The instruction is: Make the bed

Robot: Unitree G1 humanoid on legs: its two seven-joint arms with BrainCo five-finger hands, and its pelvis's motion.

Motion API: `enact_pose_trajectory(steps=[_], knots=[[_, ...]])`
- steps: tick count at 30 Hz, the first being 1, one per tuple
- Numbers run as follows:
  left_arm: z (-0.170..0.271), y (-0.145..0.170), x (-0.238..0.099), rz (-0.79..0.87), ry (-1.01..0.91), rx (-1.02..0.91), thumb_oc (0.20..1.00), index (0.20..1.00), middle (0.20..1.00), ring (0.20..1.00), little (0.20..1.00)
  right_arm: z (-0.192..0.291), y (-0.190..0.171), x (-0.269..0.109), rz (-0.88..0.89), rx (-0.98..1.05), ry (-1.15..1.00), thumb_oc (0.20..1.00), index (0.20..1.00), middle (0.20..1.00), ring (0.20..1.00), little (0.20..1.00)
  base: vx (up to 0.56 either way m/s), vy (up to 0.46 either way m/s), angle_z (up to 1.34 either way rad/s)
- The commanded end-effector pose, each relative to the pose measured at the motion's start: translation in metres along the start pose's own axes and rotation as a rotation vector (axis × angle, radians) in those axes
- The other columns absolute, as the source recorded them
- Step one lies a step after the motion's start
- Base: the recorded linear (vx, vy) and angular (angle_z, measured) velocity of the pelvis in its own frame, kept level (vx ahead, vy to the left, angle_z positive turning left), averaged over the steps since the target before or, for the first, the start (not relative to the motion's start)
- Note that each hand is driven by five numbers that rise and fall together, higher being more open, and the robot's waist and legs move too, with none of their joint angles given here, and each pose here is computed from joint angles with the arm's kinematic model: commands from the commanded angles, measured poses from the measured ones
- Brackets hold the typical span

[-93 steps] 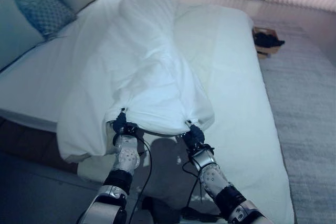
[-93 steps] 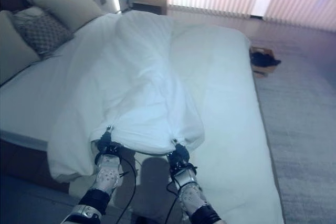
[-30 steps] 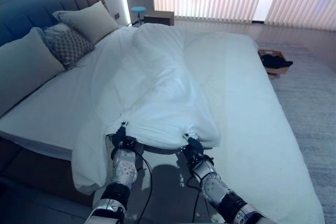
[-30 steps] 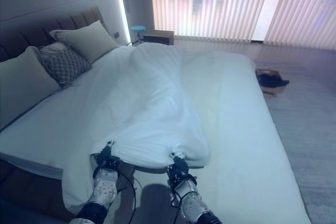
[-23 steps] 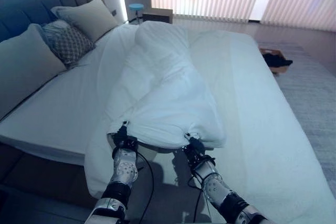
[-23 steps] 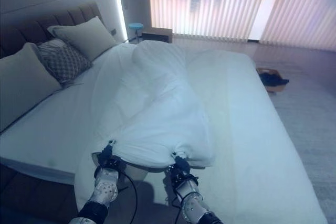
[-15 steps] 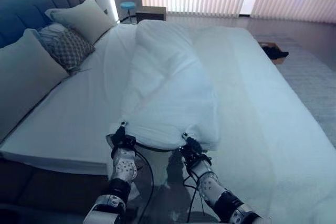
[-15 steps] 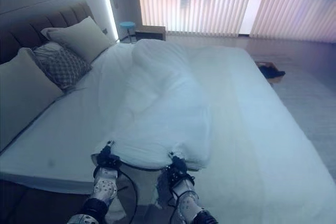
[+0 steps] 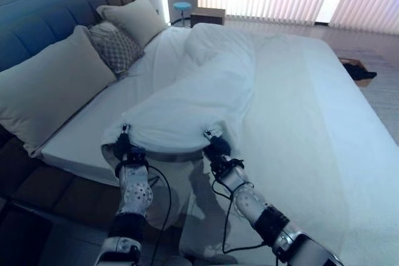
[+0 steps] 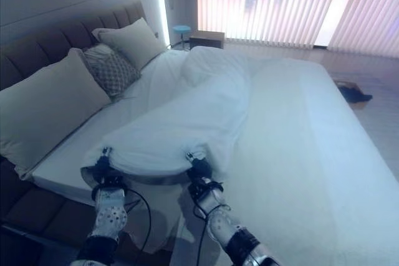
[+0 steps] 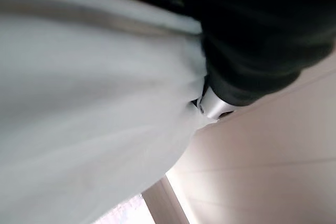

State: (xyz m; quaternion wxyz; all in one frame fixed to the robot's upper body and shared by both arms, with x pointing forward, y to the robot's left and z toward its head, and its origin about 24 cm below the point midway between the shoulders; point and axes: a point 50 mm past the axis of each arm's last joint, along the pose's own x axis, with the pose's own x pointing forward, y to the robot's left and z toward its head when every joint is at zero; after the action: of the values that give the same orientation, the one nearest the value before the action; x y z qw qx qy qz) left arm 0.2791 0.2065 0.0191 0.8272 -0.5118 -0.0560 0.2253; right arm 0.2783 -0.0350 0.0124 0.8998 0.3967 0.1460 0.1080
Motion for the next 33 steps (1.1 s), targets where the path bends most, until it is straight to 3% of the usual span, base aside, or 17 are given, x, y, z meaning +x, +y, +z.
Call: enact_pose_trajectory(steps=[1,6,17,33], knots=[[0.021,0.023,-0.002,0.002,-0.069,0.1,0.2,0.2,0.2,0.2,0.2,-0.015,-0.025,-0.014,-0.11,0.042,-0.007,0.2,0.2,0.2,0.2,0.2,0.0,0.12,0.02],[-0.021,0.073,-0.021,0.181,0.166,0.263,0.2,0.2,0.2,0.2,0.2,-0.053,-0.086,-0.04,-0.376,0.033,0.179,0.2,0.2,0.2,0.2,0.2,-0.06,0.14,0.16],[-0.047,0.145,-0.064,0.485,0.453,0.563,0.2,0.2,0.2,0.2,0.2,-0.083,-0.142,-0.078,-0.703,0.009,0.41,0.2,0.2,0.2,0.2,0.2,-0.01,0.075,-0.11],[-0.051,0.169,-0.081,0.498,0.656,0.766,0.2,0.2,0.2,0.2,0.2,-0.08,-0.176,-0.106,-0.783,-0.12,0.56,0.2,0.2,0.2,0.2,0.2,0.03,0.0,-0.06]])
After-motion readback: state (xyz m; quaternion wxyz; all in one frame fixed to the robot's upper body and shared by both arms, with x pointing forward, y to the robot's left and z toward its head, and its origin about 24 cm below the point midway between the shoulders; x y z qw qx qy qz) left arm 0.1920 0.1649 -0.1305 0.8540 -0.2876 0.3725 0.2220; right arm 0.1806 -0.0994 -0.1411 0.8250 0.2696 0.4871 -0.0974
